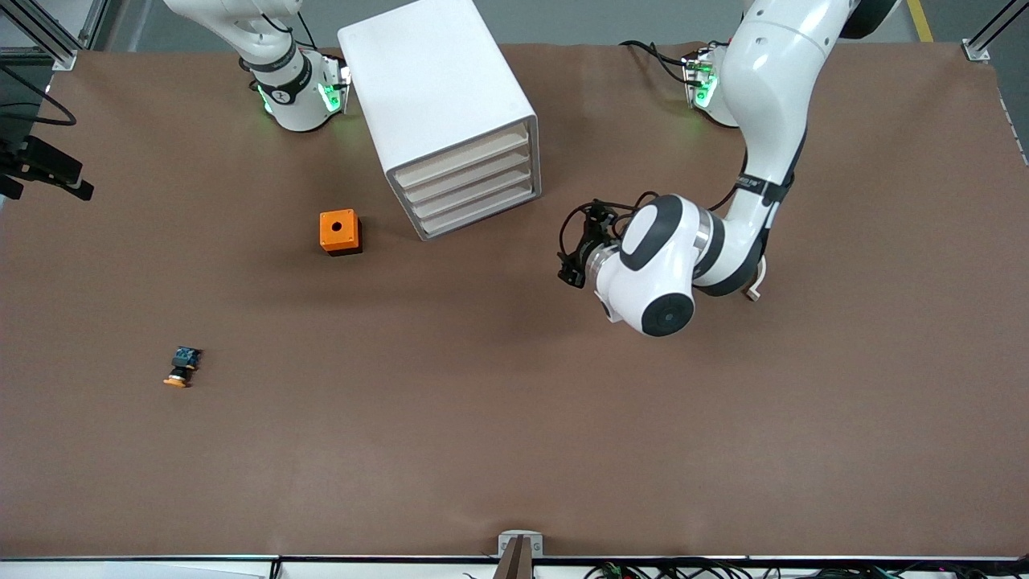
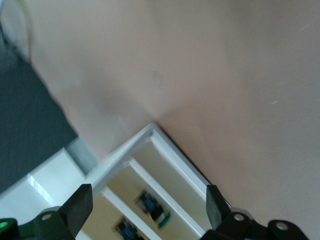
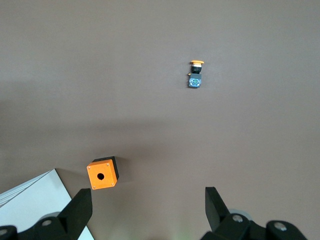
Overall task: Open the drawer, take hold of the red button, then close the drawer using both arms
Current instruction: 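Reach the left gripper to the white cabinet's drawer handle, then pull the drawer open with the left gripper while the right gripper approaches, then lower the right gripper into the drawer and grasp the red button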
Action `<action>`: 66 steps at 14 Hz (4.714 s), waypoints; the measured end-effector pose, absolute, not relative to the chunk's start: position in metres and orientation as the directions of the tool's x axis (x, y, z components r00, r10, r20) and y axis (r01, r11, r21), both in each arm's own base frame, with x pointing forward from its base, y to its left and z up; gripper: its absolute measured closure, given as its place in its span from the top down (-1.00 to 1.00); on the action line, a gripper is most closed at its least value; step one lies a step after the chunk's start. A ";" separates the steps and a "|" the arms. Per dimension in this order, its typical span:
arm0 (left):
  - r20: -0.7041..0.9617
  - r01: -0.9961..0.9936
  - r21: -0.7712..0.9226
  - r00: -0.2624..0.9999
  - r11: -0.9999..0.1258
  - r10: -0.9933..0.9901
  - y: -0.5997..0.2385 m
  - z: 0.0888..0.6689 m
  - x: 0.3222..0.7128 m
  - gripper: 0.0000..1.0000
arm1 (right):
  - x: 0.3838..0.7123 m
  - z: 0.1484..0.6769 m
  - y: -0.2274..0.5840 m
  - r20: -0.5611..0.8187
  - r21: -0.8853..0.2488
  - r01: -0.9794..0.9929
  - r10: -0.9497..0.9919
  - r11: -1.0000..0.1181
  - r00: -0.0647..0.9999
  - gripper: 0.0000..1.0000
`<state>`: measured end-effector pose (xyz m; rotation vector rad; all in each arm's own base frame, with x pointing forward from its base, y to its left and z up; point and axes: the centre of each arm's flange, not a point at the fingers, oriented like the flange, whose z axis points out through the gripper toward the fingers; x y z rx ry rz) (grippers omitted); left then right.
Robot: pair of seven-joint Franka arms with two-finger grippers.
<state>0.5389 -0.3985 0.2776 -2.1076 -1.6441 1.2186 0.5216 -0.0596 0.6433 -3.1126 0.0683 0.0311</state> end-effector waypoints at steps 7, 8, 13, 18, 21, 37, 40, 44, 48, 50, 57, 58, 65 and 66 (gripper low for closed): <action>-0.359 0.544 -0.827 -0.321 -0.141 0.876 -0.433 0.227 0.525 0.93 | 0.516 0.642 -0.064 -0.069 -0.029 -0.055 -0.053 -0.998 0.996 1.00; -0.335 0.515 -0.848 -0.339 -0.125 0.879 -0.439 0.220 0.519 0.93 | 0.518 0.640 -0.064 -0.072 -0.027 -0.056 -0.054 -0.998 0.996 1.00; -0.288 0.384 -0.912 -0.351 -0.144 0.891 -0.464 0.214 0.488 0.20 | 0.551 0.598 -0.064 -0.125 -0.018 -0.050 -0.048 -0.999 0.991 1.00; -0.252 0.305 -0.941 -0.338 -0.148 0.907 -0.473 0.203 0.470 0.07 | 0.576 0.577 -0.041 -0.144 0.048 0.026 0.019 -0.999 0.989 1.00; -0.235 0.281 -0.949 -0.326 -0.144 0.916 -0.479 0.192 0.458 0.07 | 0.582 0.562 -0.028 -0.172 0.068 0.054 0.042 -0.996 0.984 1.00; -0.174 0.186 -0.975 -0.277 -0.125 0.945 -0.511 0.174 0.406 -0.66 | 0.602 0.531 -0.012 -0.196 0.066 -0.266 -0.274 -0.962 0.942 1.00; -0.141 0.174 -0.980 -0.284 -0.093 0.948 -0.511 0.175 0.407 -0.78 | 0.602 0.531 -0.001 -0.210 0.034 -0.380 -0.378 -0.925 0.902 1.00; -0.129 0.173 -0.982 -0.297 -0.079 0.946 -0.506 0.174 0.413 -0.78 | 0.601 0.531 0.031 -0.211 0.047 -0.441 -0.441 -0.896 0.872 1.00; -0.128 0.184 -0.981 -0.358 -0.064 0.925 -0.479 0.174 0.445 -0.74 | 0.599 0.532 0.076 -0.189 0.071 -0.520 -0.523 -0.851 0.831 1.00; -0.128 0.189 -0.980 -0.392 -0.057 0.911 -0.464 0.173 0.461 -0.74 | 0.598 0.533 0.102 -0.166 0.067 -0.548 -0.551 -0.834 0.818 1.00; -0.105 0.189 -0.982 -0.505 -0.008 0.857 -0.416 0.170 0.509 -0.72 | 0.577 0.524 0.249 -0.085 0.020 -0.650 -0.649 -0.760 0.756 1.00; -0.101 0.191 -0.982 -0.516 -0.001 0.851 -0.411 0.170 0.515 -0.71 | 0.574 0.518 0.263 -0.084 0.026 -0.659 -0.659 -0.752 0.748 1.00; -0.099 0.197 -0.980 -0.556 0.015 0.825 -0.389 0.170 0.533 -0.67 | 0.535 0.452 0.368 -0.061 0.018 -0.742 -0.742 -0.670 0.668 1.00; -0.099 0.197 -0.980 -0.561 0.017 0.822 -0.387 0.170 0.535 -0.64 | 0.527 0.443 0.384 -0.058 0.016 -0.748 -0.747 -0.664 0.662 1.00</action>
